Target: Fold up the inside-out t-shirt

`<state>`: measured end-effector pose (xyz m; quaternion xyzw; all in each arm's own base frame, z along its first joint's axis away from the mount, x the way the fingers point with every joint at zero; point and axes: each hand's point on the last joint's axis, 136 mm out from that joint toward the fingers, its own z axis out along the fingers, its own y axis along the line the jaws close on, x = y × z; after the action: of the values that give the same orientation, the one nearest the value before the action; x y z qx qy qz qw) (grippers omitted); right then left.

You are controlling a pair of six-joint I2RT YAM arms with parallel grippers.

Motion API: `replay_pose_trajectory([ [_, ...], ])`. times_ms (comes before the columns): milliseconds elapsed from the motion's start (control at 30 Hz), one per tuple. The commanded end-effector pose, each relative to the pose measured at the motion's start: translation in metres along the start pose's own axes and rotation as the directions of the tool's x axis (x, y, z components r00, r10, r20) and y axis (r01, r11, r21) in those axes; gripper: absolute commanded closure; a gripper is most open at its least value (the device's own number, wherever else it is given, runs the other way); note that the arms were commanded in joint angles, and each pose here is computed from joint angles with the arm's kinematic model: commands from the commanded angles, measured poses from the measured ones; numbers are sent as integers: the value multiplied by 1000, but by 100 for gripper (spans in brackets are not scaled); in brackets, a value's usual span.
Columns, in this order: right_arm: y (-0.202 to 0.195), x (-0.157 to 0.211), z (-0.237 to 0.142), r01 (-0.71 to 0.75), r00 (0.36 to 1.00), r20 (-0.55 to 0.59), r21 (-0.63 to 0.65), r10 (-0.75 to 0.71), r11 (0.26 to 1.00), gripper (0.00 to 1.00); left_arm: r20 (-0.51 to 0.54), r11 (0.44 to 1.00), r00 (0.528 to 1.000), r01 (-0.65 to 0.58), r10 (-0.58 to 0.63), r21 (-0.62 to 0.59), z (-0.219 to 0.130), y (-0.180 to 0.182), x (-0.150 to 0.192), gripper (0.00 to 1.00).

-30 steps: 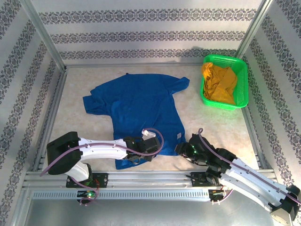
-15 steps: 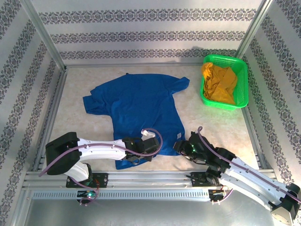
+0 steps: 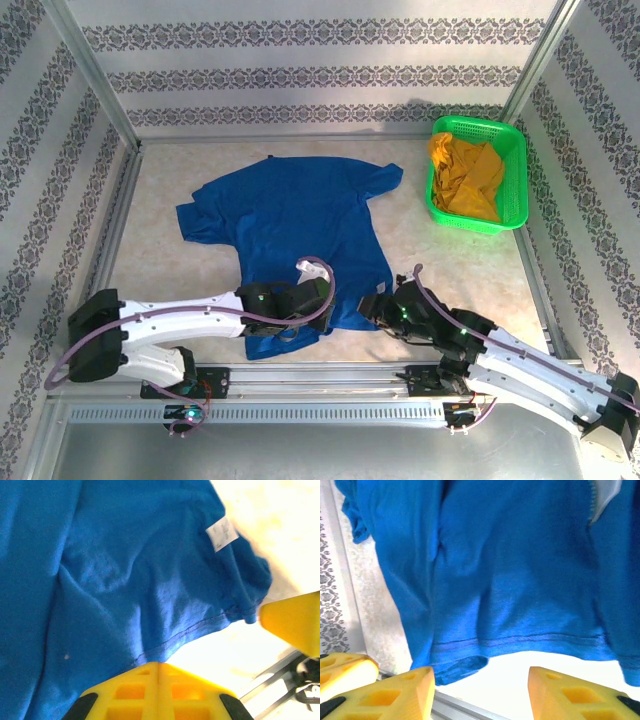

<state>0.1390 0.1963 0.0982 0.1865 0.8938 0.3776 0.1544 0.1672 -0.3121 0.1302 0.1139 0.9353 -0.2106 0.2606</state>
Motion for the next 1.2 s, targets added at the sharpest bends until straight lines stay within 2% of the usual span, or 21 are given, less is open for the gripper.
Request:
replay_pose_trajectory([
  [0,33,-7,-2,-54,998,36,-104,58,993,42,52,999,998,32,-31,-15,-15,6,-7,100],
  [167,52,-7,-2,-118,990,60,-157,128,981,31,135,996,987,84,-84,0,-28,12,-20,100],
  [267,53,-7,0,-117,989,77,-142,129,983,29,100,996,991,90,-89,-10,-20,18,-10,100],
  [300,49,-7,1,-118,988,83,-127,129,985,29,75,996,993,90,-89,-13,-15,19,-4,87],
  [333,45,-8,2,-120,987,90,-108,130,987,29,48,996,995,91,-90,-14,-9,20,4,70],
  [367,39,-9,3,-121,986,100,-91,130,988,30,22,996,996,87,-87,-16,-2,20,10,61],
  [467,21,-12,3,-136,981,134,-47,141,990,31,-59,997,996,70,-72,-30,16,16,26,50],
  [567,5,-14,1,-138,978,155,-12,138,990,32,-127,997,990,52,-59,-58,31,14,38,47],
  [700,-3,-12,-2,-144,978,150,-8,144,990,33,-163,995,985,43,-56,-85,44,14,45,55],
  [867,-19,-11,-2,-144,978,155,16,140,989,33,-159,994,985,46,-62,-103,49,17,46,66],
  [967,-20,-10,-3,-143,978,153,10,140,990,33,-155,993,986,50,-66,-108,49,17,46,82],
  [1033,-19,-9,-3,-140,980,144,4,138,990,34,-150,993,986,51,-67,-111,47,18,44,99],
  [1167,-8,-5,0,-128,985,112,-29,131,991,34,-116,994,991,50,-61,-96,34,11,30,100],
])
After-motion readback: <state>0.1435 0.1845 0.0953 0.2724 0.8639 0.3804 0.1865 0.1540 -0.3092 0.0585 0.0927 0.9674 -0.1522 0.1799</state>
